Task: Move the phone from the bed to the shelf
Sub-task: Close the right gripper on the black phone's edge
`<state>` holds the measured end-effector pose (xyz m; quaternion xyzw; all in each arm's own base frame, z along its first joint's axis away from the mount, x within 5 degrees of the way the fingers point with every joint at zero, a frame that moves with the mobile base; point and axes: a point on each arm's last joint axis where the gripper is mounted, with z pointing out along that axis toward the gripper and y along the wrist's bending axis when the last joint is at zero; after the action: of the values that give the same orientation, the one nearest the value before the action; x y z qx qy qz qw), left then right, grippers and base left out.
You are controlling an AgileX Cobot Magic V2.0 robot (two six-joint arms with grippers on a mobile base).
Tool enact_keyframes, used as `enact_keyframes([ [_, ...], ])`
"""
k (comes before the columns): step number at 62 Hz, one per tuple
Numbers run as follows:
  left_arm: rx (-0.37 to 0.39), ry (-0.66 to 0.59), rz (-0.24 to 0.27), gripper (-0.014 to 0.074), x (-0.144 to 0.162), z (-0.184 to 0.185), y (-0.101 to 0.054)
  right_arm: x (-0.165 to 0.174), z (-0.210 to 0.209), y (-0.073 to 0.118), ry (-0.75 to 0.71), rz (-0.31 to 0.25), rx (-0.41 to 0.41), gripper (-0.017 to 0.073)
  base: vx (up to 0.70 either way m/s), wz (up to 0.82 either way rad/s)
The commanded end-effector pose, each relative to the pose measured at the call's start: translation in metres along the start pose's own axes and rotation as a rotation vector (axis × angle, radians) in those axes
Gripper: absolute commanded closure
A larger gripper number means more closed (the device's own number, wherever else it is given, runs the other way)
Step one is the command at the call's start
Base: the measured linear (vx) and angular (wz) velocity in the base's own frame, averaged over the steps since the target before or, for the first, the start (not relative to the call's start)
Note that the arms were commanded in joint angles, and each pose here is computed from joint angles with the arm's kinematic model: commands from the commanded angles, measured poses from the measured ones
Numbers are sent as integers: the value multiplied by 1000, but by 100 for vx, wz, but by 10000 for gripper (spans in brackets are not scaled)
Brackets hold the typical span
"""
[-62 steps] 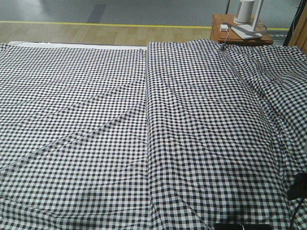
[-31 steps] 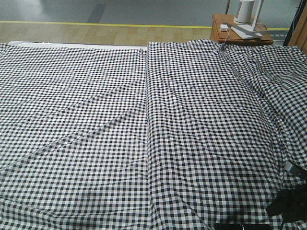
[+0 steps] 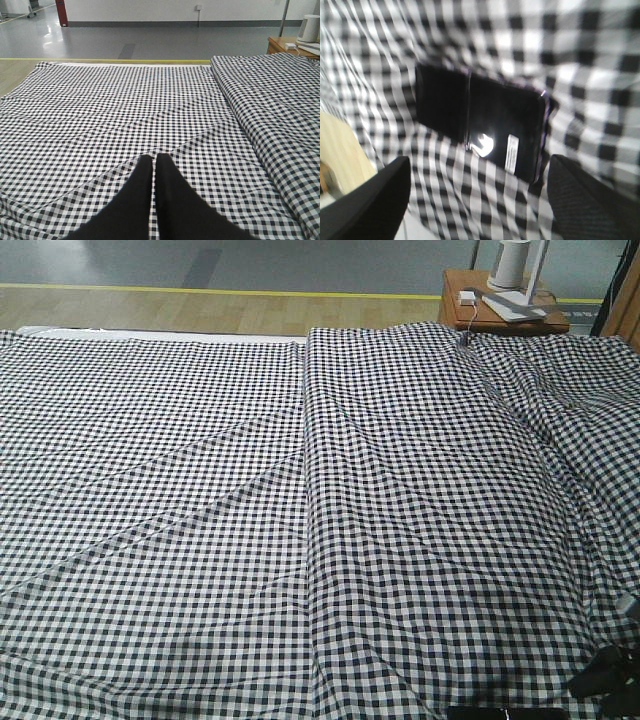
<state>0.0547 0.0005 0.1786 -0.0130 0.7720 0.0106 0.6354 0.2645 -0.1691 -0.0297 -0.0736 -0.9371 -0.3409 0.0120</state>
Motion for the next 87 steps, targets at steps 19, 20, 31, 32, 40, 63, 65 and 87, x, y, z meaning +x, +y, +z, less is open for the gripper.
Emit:
enact_keyframes([
  [19, -2, -71, -12, 593, -6, 0, 0, -6, -21, 12, -70, -52, -73, 30, 0, 0],
  [20, -2, -71, -12, 593, -6, 0, 0, -6, -20, 12, -68, -54, -75, 30, 0, 0],
  [31, -2, -71, -12, 593, -6, 0, 0, -1, -5, 4, -36, -32, -103, 30, 0, 0],
  [32, -2, -71, -12, 593, -6, 0, 0, 0, -2, 3, -31, -29, -107, 30, 0, 0],
  [40, -2, -71, -12, 593, -6, 0, 0, 4, 11, -4, -6, -8, -124, 30, 0, 0],
  [63, -2, -71, -12, 593, -6, 0, 0, 17, 46, -20, 47, 30, -160, 30, 0, 0],
  [65, -2, -71, -12, 593, -6, 0, 0, 18, 47, -20, 50, 31, -161, 30, 0, 0],
  [87, -2, -71, -12, 593, -6, 0, 0, 18, 56, -28, 27, 7, -121, 30, 0, 0],
])
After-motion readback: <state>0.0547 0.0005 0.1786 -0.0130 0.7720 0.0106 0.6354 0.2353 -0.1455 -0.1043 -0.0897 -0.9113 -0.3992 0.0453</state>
